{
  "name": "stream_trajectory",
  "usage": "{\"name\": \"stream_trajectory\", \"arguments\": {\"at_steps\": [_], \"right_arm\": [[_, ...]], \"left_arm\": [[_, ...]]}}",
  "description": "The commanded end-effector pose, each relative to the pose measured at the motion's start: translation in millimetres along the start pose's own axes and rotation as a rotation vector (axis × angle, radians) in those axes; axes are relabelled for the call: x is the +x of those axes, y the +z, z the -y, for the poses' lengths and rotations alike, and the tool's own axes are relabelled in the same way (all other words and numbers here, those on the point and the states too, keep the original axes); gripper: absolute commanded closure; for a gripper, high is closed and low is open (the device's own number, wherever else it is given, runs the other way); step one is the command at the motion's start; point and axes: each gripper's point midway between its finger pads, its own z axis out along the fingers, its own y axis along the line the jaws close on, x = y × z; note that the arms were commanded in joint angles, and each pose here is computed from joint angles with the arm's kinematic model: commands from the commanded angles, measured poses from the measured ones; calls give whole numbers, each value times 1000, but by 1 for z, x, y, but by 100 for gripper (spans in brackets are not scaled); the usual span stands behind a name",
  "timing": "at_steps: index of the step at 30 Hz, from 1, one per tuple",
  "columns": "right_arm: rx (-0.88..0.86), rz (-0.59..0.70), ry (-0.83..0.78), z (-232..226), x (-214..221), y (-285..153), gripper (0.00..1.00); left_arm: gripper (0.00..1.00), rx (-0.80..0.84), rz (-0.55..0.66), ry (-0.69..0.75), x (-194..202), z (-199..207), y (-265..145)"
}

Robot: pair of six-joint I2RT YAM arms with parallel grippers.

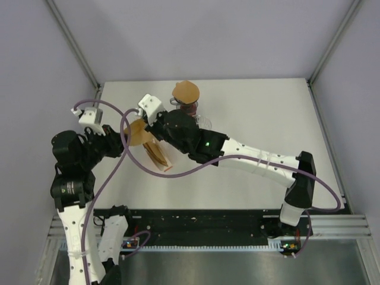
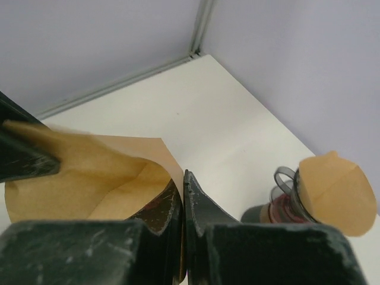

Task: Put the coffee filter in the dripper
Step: Place the coffee filter in the coffee dripper.

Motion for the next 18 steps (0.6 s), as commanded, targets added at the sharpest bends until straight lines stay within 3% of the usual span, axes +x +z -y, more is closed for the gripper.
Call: {"name": "stream_trajectory", "arguments": {"at_steps": [1,3,6,9,13,18], "right_arm": [[133,-27,123,82,-16,-19,100],[167,-98,173,109,-2,-26,100],[210,-184,263,145,21,-42,100],[214,-251,342,173,43,-59,100],[140,-369,433,179,75,-77,100],[52,-475,497,162,105,-81,100]], "left_arm": [[57,118,-28,30,-13,14,11],[41,191,-76,52,-21,22,17],[27,266,-206,46,-23,26,30],[29,264,-300,64,-22,24,50],[26,285,-269,165,-23,41,78],[27,339,-284,97,-14,60,108]]}}
